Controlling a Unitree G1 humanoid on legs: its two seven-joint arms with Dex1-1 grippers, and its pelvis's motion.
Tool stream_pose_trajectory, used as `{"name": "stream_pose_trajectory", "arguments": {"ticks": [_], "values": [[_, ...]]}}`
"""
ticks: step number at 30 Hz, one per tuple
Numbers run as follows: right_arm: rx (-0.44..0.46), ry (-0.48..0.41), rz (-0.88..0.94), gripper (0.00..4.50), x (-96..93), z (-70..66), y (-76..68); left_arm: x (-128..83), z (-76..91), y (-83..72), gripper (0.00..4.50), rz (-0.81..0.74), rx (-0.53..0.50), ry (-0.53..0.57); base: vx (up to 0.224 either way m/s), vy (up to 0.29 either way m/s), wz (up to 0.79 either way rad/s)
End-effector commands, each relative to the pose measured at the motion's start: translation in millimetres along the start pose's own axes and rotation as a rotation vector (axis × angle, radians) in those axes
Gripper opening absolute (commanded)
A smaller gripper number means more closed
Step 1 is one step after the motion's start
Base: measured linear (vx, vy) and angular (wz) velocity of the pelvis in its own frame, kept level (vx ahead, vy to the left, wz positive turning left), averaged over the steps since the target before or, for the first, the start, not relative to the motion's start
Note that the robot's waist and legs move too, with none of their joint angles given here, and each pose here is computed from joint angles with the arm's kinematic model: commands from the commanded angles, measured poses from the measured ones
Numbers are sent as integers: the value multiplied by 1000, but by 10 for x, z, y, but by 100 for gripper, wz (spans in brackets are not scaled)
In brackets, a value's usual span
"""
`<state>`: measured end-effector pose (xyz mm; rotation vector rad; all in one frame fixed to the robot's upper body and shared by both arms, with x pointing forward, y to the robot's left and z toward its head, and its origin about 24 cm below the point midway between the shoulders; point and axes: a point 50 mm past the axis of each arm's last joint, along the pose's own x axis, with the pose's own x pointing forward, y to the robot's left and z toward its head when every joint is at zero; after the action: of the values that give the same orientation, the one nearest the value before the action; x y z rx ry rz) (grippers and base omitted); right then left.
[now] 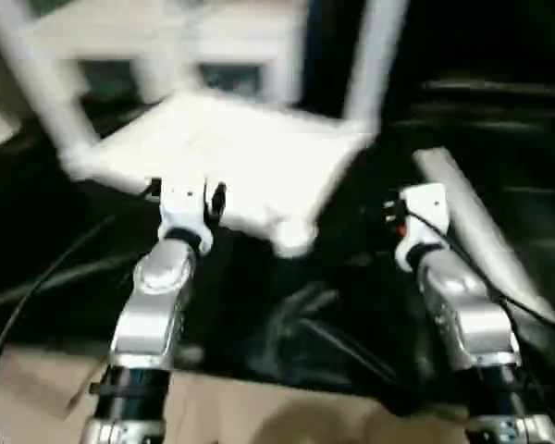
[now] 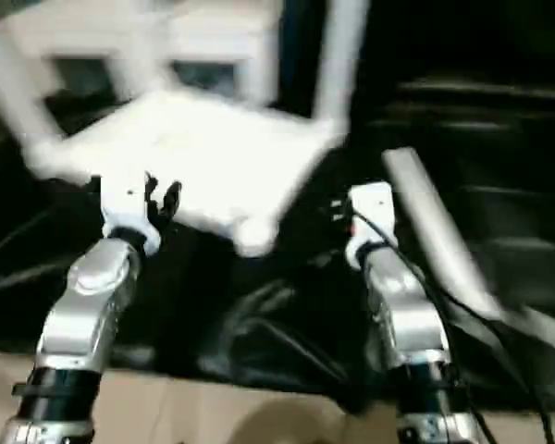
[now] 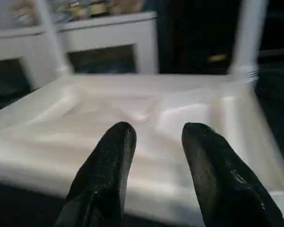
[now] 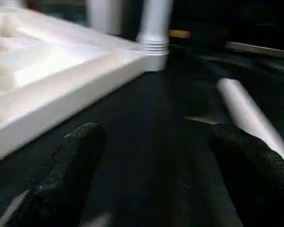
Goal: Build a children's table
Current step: Rotate table base
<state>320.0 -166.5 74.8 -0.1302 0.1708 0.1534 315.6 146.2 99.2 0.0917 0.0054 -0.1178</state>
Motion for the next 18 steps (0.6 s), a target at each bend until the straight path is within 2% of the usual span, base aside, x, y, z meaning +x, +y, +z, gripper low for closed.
{"name": "stream_pose_trajectory", "arguments": {"ticks": [1,6,9,12,13,14,15,16,18], "values": [[-16,-9,-9,392,7,58,-25,-12,-7,-18,205,-16,-2,8,-16,20,-81],[-60,-22,-28,392,19,124,-82,-47,-40,-36,205,-24,-3,15,77,-8,-75],[-101,-8,-44,392,44,160,-163,-67,-66,-40,205,-17,4,26,131,-35,-12],[-105,31,-28,392,67,165,-214,-85,-58,-39,205,-14,0,18,148,20,-20],[-7,89,98,392,78,175,-207,-112,-66,-27,205,-24,29,22,154,70,-28],[3,91,109,392,78,178,-205,-114,-66,-26,205,-26,30,22,197,54,-11],[81,84,209,420,72,258,-204,-160,-59,-22,214,-80,23,15,121,8,9],[86,91,217,427,76,264,-211,-168,-56,-20,214,-93,17,14,182,12,5],[82,124,231,432,94,267,-246,-202,-32,-16,241,-143,-6,2,83,5,-7]]}}
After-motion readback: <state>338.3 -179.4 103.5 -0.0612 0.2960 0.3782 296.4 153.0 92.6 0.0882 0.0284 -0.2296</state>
